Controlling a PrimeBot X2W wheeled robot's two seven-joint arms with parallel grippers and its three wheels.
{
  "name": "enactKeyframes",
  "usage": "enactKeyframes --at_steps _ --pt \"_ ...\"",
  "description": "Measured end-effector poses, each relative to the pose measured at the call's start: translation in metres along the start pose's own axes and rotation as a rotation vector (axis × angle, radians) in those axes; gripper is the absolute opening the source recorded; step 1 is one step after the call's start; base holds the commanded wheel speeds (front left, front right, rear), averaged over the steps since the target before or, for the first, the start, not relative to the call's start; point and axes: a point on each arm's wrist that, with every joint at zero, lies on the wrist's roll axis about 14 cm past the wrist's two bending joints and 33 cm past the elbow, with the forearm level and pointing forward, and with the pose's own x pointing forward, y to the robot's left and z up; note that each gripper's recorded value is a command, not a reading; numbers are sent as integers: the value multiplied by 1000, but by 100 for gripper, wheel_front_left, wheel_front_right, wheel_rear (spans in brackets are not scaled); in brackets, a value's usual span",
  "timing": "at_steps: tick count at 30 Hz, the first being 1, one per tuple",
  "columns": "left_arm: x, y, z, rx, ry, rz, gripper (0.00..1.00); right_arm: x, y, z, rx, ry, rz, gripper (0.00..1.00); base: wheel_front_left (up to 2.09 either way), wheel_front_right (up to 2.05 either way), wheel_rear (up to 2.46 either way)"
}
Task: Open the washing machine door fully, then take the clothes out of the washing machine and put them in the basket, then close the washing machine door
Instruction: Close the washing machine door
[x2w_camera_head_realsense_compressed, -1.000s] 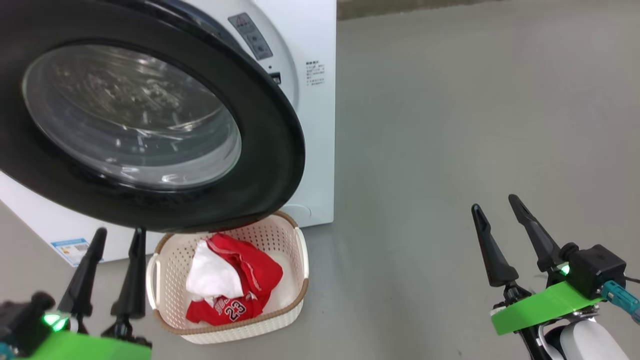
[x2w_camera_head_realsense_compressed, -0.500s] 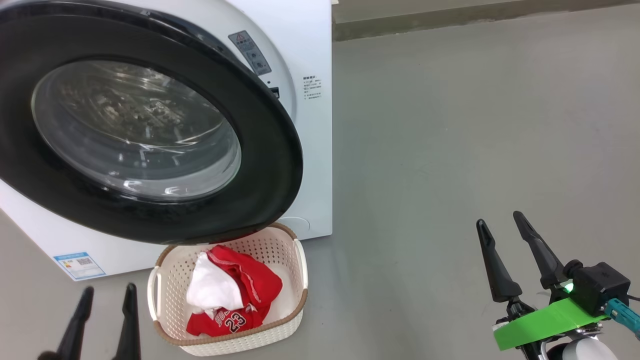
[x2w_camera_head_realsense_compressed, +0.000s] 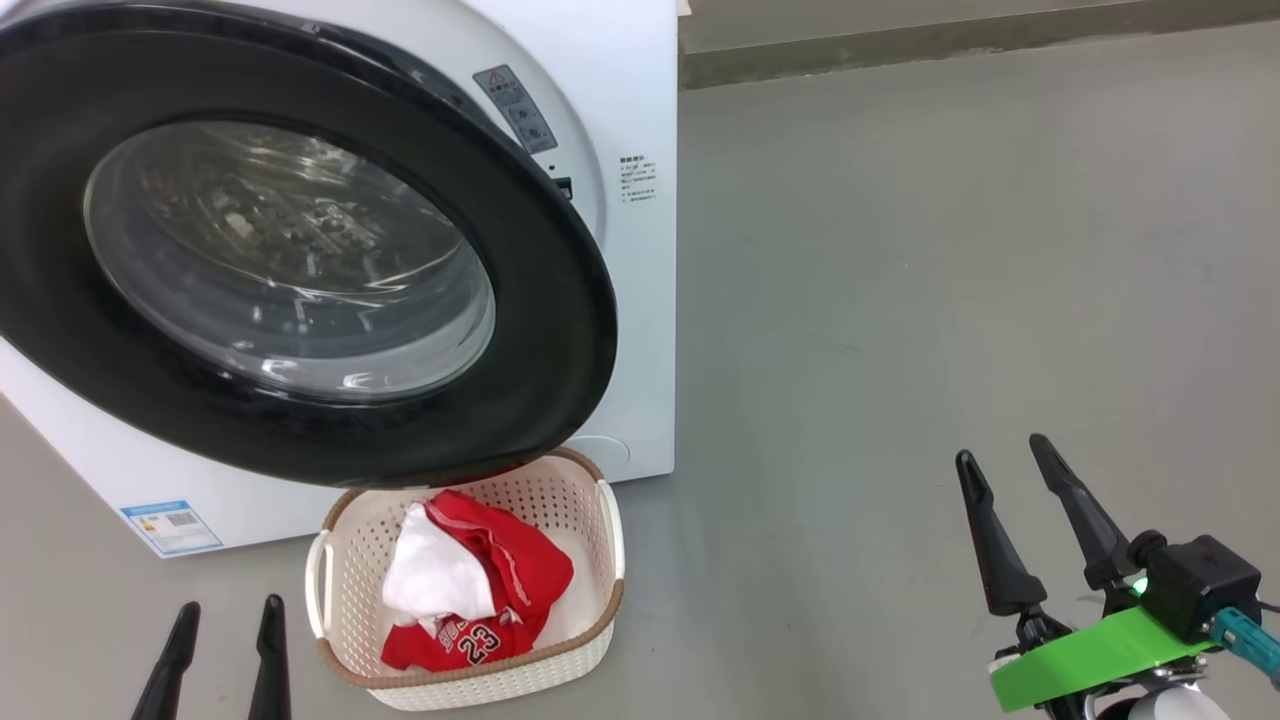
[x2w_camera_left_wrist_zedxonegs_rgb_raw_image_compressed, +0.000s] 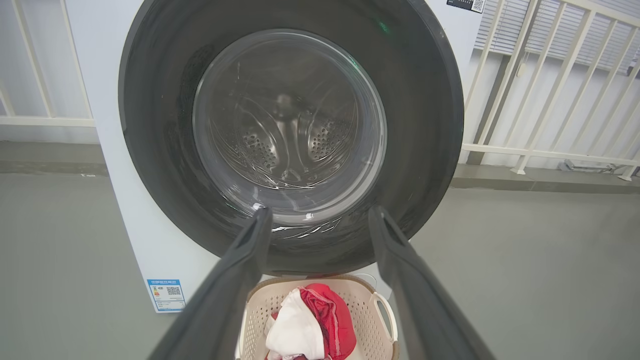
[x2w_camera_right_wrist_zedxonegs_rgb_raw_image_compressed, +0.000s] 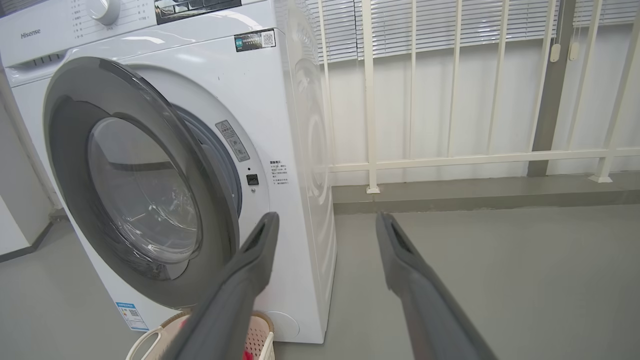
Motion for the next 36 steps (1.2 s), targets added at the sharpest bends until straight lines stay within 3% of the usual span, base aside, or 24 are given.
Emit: enactKeyframes --at_steps 11,12,13,14,25,36 --pt "-2 3 -6 24 20 7 100 0 0 -9 -17 31 5 100 0 0 0" --pt "-3 4 -6 24 21 9 100 0 0 -12 -25 41 10 45 0 0 0" --pt "-3 4 -7 22 21 11 100 -1 0 -16 -30 54 13 4 0 0 0" --pt "-3 4 -7 22 21 11 100 -1 0 -16 -30 54 13 0 0 0 0" --pt "-12 9 -13 16 41 41 100 30 24 -55 -43 177 108 0 0 0 0" --pt "13 -5 -2 6 -5 11 100 103 98 -67 -27 198 315 0 0 0 0"
